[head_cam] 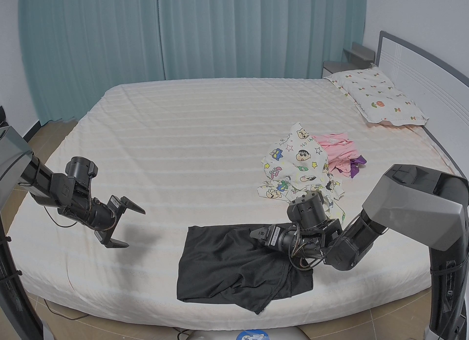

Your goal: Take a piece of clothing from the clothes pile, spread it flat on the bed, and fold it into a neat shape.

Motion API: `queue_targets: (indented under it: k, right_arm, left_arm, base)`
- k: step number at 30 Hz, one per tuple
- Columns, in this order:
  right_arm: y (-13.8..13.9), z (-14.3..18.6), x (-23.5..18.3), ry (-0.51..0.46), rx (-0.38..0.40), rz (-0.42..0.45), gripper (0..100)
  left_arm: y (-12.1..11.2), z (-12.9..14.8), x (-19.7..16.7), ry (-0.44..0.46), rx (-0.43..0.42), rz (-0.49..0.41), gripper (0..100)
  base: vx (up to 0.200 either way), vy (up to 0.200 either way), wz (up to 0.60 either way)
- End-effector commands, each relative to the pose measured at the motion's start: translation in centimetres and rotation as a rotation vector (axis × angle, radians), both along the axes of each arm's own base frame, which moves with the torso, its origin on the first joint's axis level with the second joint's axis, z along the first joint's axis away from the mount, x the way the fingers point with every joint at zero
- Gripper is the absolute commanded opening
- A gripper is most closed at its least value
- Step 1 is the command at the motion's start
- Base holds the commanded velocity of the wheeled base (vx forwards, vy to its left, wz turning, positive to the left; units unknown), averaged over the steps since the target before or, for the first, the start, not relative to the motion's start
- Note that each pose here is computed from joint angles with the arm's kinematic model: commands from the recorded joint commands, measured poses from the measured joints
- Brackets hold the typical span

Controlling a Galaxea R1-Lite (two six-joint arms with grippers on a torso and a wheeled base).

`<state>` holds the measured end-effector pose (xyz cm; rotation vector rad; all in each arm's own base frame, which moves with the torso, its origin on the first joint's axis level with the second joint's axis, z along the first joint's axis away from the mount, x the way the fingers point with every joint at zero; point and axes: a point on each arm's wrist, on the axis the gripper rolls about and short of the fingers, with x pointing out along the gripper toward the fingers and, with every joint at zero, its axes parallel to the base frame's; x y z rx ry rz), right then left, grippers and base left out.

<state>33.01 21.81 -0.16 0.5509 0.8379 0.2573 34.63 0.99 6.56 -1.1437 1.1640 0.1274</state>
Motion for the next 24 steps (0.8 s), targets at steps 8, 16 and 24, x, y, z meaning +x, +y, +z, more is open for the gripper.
queue_targets:
  k: [8,16,24]
  right_arm:
    - [0.0,-0.8,0.9,0.021,0.028,-0.042,100]
    - [0.4,-1.2,1.9,0.044,0.018,-0.054,0]
    - [-1.8,0.4,3.6,0.001,0.045,-0.127,0]
  left_arm:
    - [0.0,-0.1,0.0,0.003,0.001,0.002,100]
    - [0.0,-0.1,0.0,0.003,0.001,0.002,100]
    - [0.0,-0.1,0.0,0.003,0.002,0.002,100]
  base:
    - [0.0,0.0,0.0]
    - [0.0,0.0,0.0]
    - [0.0,0.0,0.0]
